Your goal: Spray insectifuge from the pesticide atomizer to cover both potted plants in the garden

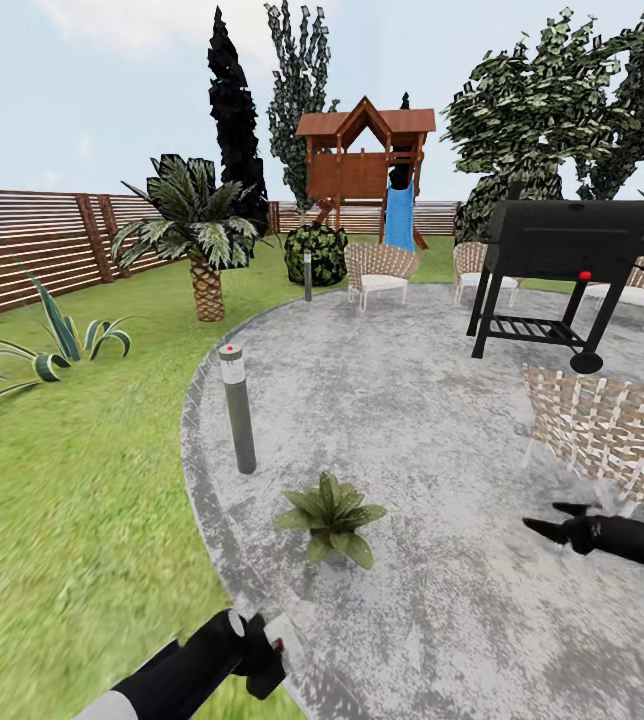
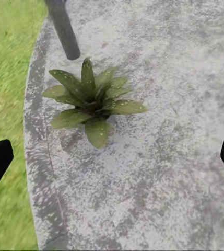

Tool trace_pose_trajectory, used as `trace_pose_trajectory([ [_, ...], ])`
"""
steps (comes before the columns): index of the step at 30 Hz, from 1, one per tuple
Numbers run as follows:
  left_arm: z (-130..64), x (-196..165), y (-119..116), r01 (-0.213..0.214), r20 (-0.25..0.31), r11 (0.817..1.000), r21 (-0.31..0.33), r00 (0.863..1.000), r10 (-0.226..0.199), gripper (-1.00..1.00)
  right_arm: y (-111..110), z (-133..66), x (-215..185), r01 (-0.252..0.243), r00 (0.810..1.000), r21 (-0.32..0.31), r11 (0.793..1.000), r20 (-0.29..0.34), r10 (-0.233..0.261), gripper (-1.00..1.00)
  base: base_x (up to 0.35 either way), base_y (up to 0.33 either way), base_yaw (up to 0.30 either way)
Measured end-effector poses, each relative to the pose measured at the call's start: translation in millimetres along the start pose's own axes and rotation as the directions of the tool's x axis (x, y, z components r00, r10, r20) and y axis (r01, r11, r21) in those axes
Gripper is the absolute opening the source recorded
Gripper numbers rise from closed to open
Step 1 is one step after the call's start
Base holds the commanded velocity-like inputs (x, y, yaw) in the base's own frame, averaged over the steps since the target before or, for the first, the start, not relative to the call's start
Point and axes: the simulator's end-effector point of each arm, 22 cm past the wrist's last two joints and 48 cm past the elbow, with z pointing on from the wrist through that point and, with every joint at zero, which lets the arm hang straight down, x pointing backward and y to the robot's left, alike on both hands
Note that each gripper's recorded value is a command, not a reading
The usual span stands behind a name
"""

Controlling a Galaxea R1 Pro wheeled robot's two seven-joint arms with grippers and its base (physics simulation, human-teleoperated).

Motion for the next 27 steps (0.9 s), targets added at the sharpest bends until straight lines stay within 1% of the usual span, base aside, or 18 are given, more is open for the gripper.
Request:
trace_pose_trajectory([
  [1, 0.2, 6, 6, 0.049, 0.033, 0.999, -0.017, 0.998, -0.048, -1.0, -29, -17.1, -7, -0.003, 0.998, 0.099, 0.995, 0.068, -0.004, 1.0, 0.0, 0.0, 0.0],
  [2, -3.7, 12, 21, 0.122, 0.083, 0.992, -0.034, 0.989, -0.119, -1.0, -52, -33.4, -12, -0.012, 0.991, 0.185, 0.983, 0.133, -0.013, 1.0, 0.0, 0.0, 0.0],
  [3, -8.6, 14, 35, 0.175, 0.126, 0.984, -0.044, 0.978, -0.169, -1.0, -63, -41.5, -11, -0.031, 0.985, 0.227, 0.973, 0.174, -0.01, 1.0, 0.0, 0.0, 0.0],
  [4, -17.1, 18, 58, 0.243, 0.19, 0.968, -0.061, 0.955, -0.228, -1.0, -73, -45.5, 1, -0.093, 0.972, 0.257, 0.962, 0.234, 0.031, 1.0, 0.0, 0.0, 0.0],
  [5, -23.9, 29, 78, 0.308, 0.24, 0.949, -0.074, 0.929, -0.283, -1.0, -78, -42.7, 29, -0.206, 0.943, 0.262, 0.943, 0.31, 0.12, 1.0, 0.0, 0.0, 0.0],
  [6, -23.6, 45, 85, 0.347, 0.252, 0.935, -0.077, 0.914, -0.319, -1.0, -77, -37.3, 55, -0.3, 0.91, 0.247, 0.921, 0.363, 0.199, 1.0, 0.0, 0.0, 0.0],
  [7, -21.6, 56, 87, 0.372, 0.261, 0.925, -0.076, 0.903, -0.341, -1.0, -76, -33.4, 69, -0.351, 0.888, 0.238, 0.906, 0.391, 0.242, 1.0, 0.0, 0.0, 0.0],
  [8, -18.7, 70, 89, 0.405, 0.288, 0.911, -0.077, 0.884, -0.369, -1.0, -78, -28.5, 86, -0.41, 0.864, 0.245, 0.879, 0.413, 0.288, 1.0, 0.0, 0.0, 0.0],
  [9, -18.0, 78, 91, 0.439, 0.313, 0.895, -0.075, 0.863, -0.397, -1.0, -81, -27.5, 96, -0.439, 0.854, 0.262, 0.859, 0.42, 0.309, 1.0, 0.0, 0.0, 0.0],
  [10, -18.8, 90, 97, 0.497, 0.357, 0.864, -0.076, 0.823, -0.442, -1.0, -85, -27.9, 108, -0.467, 0.846, 0.289, 0.836, 0.422, 0.327, 1.0, 0.0, 0.0, 0.0],
  [11, -20.0, 103, 102, 0.56, 0.392, 0.825, -0.078, 0.778, -0.491, -1.0, -88, -28.9, 115, -0.481, 0.841, 0.304, 0.822, 0.424, 0.336, 1.0, 0.0, 0.0, 0.0],
  [13, -21.3, 120, 107, 0.628, 0.418, 0.774, -0.081, 0.726, -0.545, -1.0, -90, -29.8, 119, -0.491, 0.839, 0.316, 0.812, 0.425, 0.341, 1.0, 0.0, 0.0, 0.0],
  [14, -21.7, 124, 108, 0.646, 0.425, 0.759, -0.082, 0.711, -0.56, -1.0, -91, -30.0, 121, -0.493, 0.838, 0.318, 0.81, 0.425, 0.343, 1.0, 0.0, 0.0, 0.0],
  [15, -22.0, 126, 108, 0.653, 0.429, 0.753, -0.082, 0.706, -0.564, -1.0, -91, -30.1, 121, -0.494, 0.838, 0.319, 0.809, 0.425, 0.343, 1.0, 0.0, 0.0, 0.0],
  [17, -21.8, 128, 108, 0.66, 0.431, 0.747, -0.082, 0.699, -0.571, -1.0, -91, -30.4, 121, -0.495, 0.837, 0.32, 0.808, 0.426, 0.344, 1.0, 0.0, 0.0, 0.0],
  [23, -21.5, 128, 108, 0.664, 0.432, 0.743, -0.081, 0.696, -0.574, -1.0, -93, -32.7, 121, -0.494, 0.837, 0.323, 0.808, 0.428, 0.341, 1.0, 0.0, 0.0, 0.0],
  [27, -20.0, 124, 105, 0.666, 0.434, 0.742, -0.074, 0.692, -0.577, -1.0, -92, -30.7, 122, -0.495, 0.837, 0.323, 0.806, 0.425, 0.344, 1.0, 0.0, 0.0, 0.0],
])
